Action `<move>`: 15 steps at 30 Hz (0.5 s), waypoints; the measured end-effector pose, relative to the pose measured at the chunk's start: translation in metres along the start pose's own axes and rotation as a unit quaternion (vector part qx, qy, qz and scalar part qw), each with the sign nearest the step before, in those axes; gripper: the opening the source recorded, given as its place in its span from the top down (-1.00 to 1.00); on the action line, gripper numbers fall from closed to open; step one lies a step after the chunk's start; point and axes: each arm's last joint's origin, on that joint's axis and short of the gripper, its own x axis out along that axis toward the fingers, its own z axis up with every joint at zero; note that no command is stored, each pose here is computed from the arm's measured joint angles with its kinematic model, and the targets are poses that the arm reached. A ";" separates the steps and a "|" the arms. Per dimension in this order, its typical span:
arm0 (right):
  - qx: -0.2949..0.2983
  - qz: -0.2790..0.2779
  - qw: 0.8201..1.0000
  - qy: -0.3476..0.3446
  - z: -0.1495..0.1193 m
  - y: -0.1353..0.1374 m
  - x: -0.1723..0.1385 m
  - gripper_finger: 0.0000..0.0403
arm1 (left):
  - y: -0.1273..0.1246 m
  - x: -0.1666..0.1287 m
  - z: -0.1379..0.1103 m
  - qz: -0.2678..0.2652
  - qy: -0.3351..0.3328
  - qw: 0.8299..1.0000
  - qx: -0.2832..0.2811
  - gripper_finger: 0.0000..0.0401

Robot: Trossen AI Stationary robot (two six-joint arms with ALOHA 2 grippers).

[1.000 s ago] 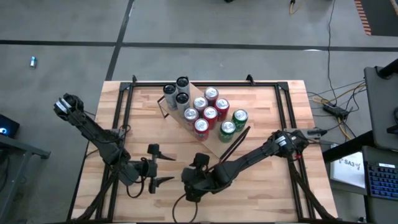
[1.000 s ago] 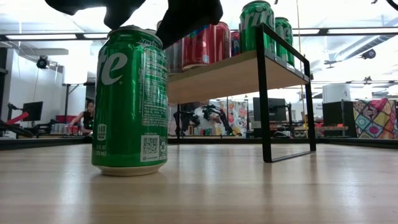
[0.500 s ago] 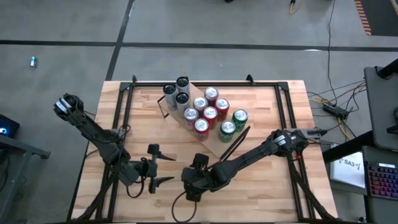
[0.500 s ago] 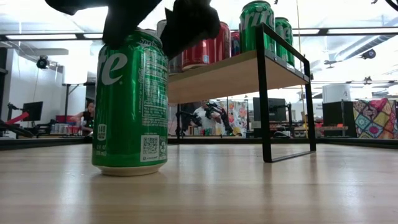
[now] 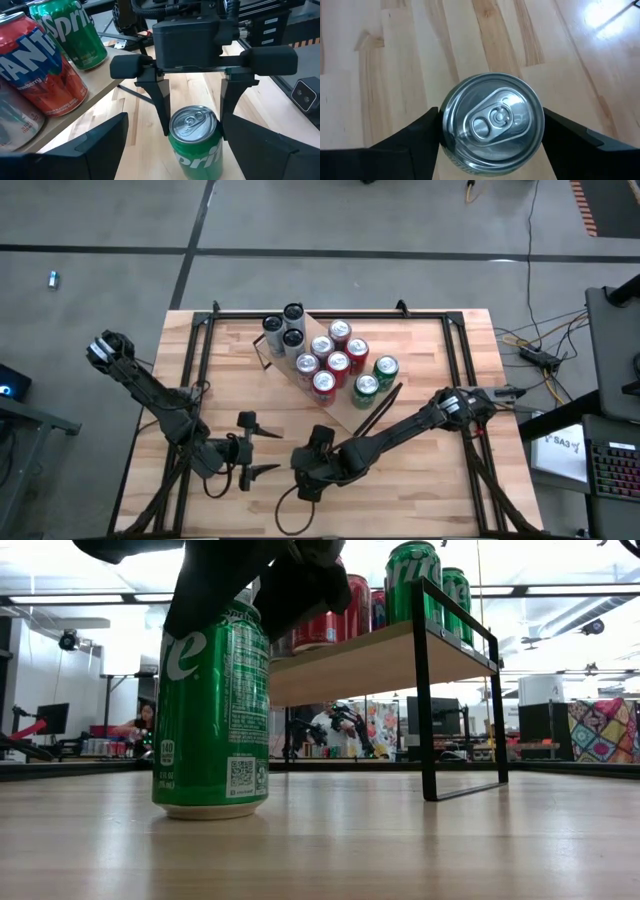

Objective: Place canned beverage on shelf
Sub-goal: Put the green soda can on the shelf aligned with the other green soda can

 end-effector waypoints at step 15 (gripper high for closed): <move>-0.008 0.035 0.999 -0.025 0.034 -0.007 -0.061 -0.37 | 0.003 -0.004 0.009 0.000 -0.016 0.998 0.067 -0.55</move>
